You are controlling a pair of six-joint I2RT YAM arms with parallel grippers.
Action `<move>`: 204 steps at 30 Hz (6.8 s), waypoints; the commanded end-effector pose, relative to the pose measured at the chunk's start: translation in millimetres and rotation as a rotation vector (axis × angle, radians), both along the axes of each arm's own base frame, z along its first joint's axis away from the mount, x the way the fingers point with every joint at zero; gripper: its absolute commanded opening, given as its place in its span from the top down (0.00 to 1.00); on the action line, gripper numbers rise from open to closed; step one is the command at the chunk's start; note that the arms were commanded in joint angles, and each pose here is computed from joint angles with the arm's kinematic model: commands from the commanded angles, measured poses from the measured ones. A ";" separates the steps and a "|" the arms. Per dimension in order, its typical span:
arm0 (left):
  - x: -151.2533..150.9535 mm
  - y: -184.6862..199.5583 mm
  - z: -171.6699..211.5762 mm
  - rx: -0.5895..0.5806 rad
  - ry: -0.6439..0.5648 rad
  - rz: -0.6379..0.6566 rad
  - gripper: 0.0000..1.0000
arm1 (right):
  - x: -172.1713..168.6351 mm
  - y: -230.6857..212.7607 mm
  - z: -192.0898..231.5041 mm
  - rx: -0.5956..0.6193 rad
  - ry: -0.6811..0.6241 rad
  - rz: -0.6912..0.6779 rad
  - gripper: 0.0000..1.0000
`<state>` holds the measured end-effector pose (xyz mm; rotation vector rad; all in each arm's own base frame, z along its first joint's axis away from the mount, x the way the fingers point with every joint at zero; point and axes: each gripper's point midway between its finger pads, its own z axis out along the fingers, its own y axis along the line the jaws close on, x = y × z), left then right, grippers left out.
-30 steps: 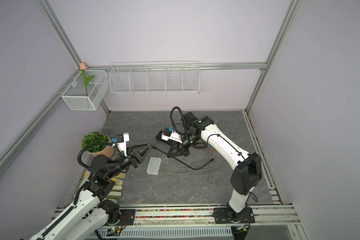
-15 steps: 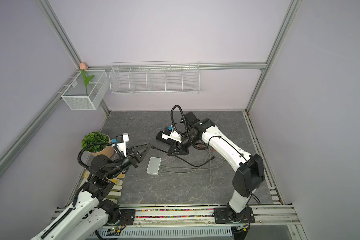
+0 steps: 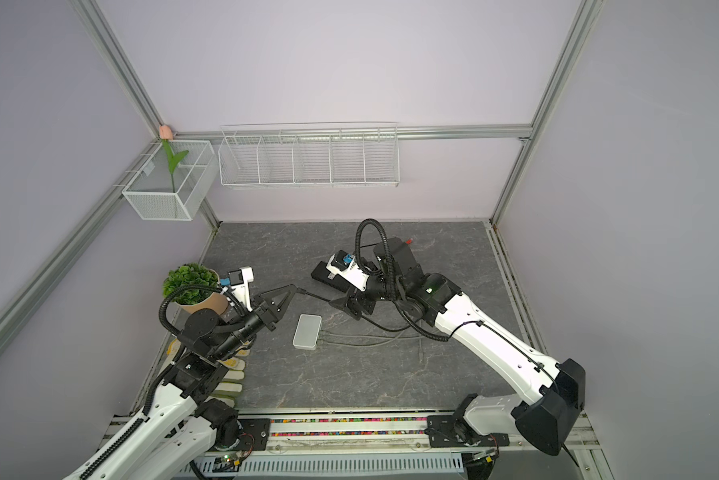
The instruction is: Insert the plug into the switch port
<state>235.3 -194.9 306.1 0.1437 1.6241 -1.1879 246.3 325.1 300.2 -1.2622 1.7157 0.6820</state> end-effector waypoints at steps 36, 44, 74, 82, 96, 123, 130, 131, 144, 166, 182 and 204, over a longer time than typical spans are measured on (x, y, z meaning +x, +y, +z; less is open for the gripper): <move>21.5 2.2 -19.9 0.033 0.162 0.073 1.00 | 7.6 48.4 -47.3 -0.273 -0.066 0.018 0.50; 20.5 2.3 -22.2 0.034 0.165 0.071 1.00 | 6.9 58.6 -46.6 -0.270 -0.060 0.047 0.60; 20.4 3.2 -21.5 0.028 0.178 0.076 1.00 | 14.3 80.4 -56.7 -0.298 -0.089 0.050 0.79; 21.2 4.3 -24.7 0.042 0.187 0.084 0.78 | 19.0 78.0 -54.4 -0.307 -0.123 0.014 0.93; 43.3 50.0 -72.0 0.162 0.299 0.293 0.43 | 28.8 9.9 -130.1 -0.559 0.072 -0.029 0.93; 78.2 28.3 -244.1 0.387 0.674 0.226 0.57 | -0.7 15.8 -257.3 -0.787 0.477 0.150 0.93; 74.9 28.9 -250.6 0.393 0.682 0.220 0.58 | 7.1 20.3 -260.2 -0.793 0.482 0.151 0.93; 74.4 29.0 -251.4 0.395 0.684 0.218 0.58 | 7.8 21.0 -260.4 -0.793 0.482 0.152 0.93; 73.7 27.2 -259.6 0.401 0.696 0.206 0.60 | 14.9 16.1 -269.5 -0.837 0.510 0.137 0.93; 70.7 22.7 -268.3 0.392 0.712 0.176 0.62 | 24.3 24.6 -275.7 -0.845 0.512 0.136 0.93; 70.8 20.7 -267.8 0.391 0.711 0.165 0.64 | 25.4 27.1 -278.7 -0.846 0.517 0.138 0.93; 66.8 19.9 -277.2 0.392 0.726 0.152 0.65 | 19.7 35.5 -265.5 -0.779 0.514 0.165 0.93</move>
